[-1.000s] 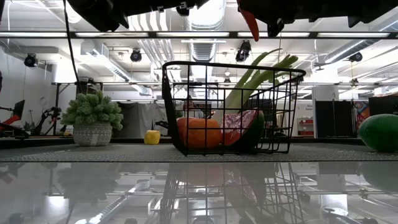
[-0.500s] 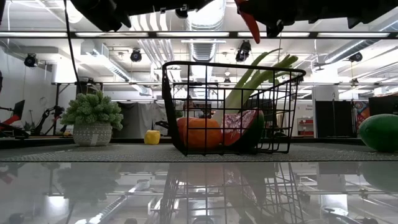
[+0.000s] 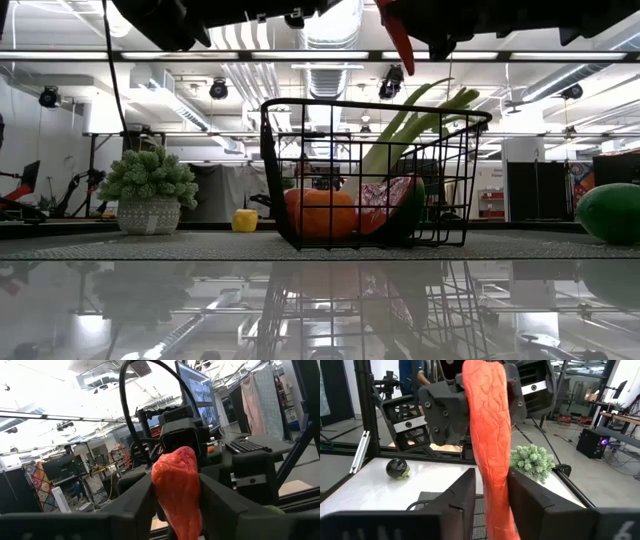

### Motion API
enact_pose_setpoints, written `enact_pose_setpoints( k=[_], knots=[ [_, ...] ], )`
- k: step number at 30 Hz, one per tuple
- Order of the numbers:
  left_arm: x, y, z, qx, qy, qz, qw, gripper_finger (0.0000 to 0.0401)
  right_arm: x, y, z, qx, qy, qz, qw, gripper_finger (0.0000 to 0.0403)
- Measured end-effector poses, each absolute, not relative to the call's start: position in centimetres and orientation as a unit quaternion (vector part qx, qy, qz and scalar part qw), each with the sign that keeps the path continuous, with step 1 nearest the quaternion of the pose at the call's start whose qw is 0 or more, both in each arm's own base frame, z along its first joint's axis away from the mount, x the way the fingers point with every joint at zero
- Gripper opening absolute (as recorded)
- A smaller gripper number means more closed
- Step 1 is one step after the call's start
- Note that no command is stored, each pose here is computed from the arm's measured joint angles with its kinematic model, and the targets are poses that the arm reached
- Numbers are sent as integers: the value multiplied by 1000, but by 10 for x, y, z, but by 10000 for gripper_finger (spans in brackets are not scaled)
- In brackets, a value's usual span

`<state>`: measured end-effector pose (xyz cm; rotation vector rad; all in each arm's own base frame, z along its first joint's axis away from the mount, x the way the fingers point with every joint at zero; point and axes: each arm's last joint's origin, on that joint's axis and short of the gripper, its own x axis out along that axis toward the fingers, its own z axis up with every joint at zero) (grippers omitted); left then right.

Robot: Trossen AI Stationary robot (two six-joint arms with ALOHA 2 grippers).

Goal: Build produce basket
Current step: Put the carrot into the wire basket

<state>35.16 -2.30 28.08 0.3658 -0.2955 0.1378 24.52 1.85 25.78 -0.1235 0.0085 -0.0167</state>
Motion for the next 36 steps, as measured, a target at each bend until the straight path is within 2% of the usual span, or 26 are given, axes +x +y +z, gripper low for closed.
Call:
enact_pose_setpoints(
  k=[7,13,18,25,36],
  knots=[
    [352,-23,276,184,-125,67,973,94,244,18,259,-46,2,-8,999,173],
    [350,-22,263,185,-34,82,979,92,235,18,263,-26,17,-9,1000,210],
    [338,-18,259,137,63,134,979,92,225,17,270,-4,18,-9,1000,216],
    [327,-17,243,100,171,133,971,91,221,16,272,-2,20,-9,1000,215],
    [326,-25,245,76,174,112,975,91,223,16,269,-3,29,-9,1000,215]
  ],
)
